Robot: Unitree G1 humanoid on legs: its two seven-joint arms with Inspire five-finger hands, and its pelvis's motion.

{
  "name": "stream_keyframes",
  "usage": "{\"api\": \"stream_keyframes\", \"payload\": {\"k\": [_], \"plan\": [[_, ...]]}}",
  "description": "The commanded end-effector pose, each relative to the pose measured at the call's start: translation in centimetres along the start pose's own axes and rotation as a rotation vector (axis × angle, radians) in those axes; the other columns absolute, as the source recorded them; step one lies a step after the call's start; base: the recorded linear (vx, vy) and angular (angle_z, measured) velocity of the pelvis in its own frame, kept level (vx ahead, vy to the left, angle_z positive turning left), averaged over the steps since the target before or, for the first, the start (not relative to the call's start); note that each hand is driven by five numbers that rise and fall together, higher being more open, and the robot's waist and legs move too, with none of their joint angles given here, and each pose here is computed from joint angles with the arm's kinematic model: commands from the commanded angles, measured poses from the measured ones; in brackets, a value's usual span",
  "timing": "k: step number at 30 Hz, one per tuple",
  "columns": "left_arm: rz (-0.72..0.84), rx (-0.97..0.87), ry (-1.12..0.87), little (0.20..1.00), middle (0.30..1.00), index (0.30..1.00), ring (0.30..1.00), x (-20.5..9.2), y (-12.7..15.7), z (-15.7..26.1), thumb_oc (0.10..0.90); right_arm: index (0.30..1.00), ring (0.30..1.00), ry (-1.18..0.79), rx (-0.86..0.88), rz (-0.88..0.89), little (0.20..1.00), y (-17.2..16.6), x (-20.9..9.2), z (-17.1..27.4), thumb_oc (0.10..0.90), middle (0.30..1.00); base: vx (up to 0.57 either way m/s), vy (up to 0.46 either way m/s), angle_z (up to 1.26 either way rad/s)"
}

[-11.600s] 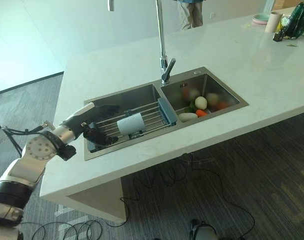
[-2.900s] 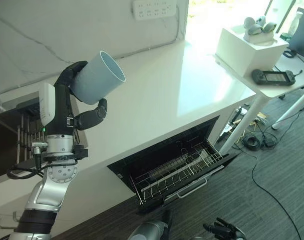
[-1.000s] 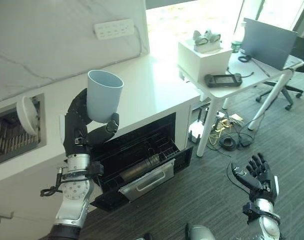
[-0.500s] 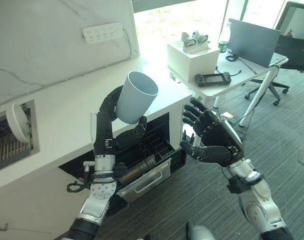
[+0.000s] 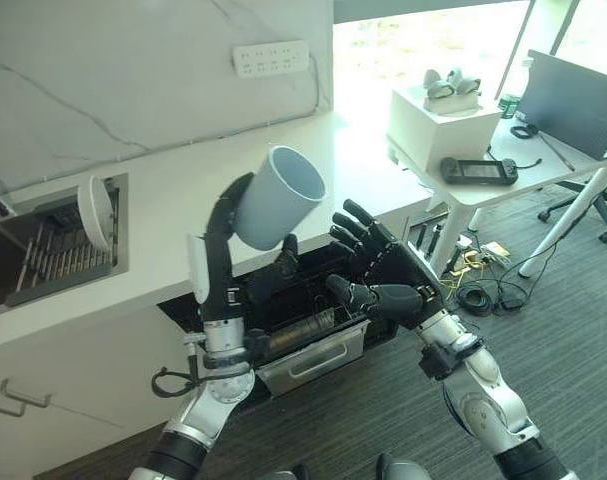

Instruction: Place the dishes in the dishwasher.

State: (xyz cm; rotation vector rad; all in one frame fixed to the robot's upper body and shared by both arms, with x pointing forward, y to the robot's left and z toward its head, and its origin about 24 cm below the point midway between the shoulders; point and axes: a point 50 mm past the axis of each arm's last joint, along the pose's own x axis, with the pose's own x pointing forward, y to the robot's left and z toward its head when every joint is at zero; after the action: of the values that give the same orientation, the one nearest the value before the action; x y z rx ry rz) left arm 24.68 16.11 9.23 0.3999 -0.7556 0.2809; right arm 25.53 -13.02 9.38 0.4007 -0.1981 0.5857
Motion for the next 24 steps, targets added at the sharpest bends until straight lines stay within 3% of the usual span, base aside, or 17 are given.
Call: {"api": "stream_keyframes", "payload": {"k": [1,24], "plan": [[0.124,-0.097,-0.223,0.300,0.300,0.300,0.300,3.3,0.4,2.7,0.400,0.900,0.900,-0.225,0.068,0.066,0.900,1.2,2.2,3.4,0.800,0.900,0.00,0.000,0.00],[0.065,-0.157,-0.163,0.300,0.300,0.300,0.300,2.3,-0.7,2.1,0.400,0.900,0.900,-0.231,0.238,0.278,0.900,4.5,6.0,4.7,0.800,0.900,0.01,-0.008,0.08]]}}
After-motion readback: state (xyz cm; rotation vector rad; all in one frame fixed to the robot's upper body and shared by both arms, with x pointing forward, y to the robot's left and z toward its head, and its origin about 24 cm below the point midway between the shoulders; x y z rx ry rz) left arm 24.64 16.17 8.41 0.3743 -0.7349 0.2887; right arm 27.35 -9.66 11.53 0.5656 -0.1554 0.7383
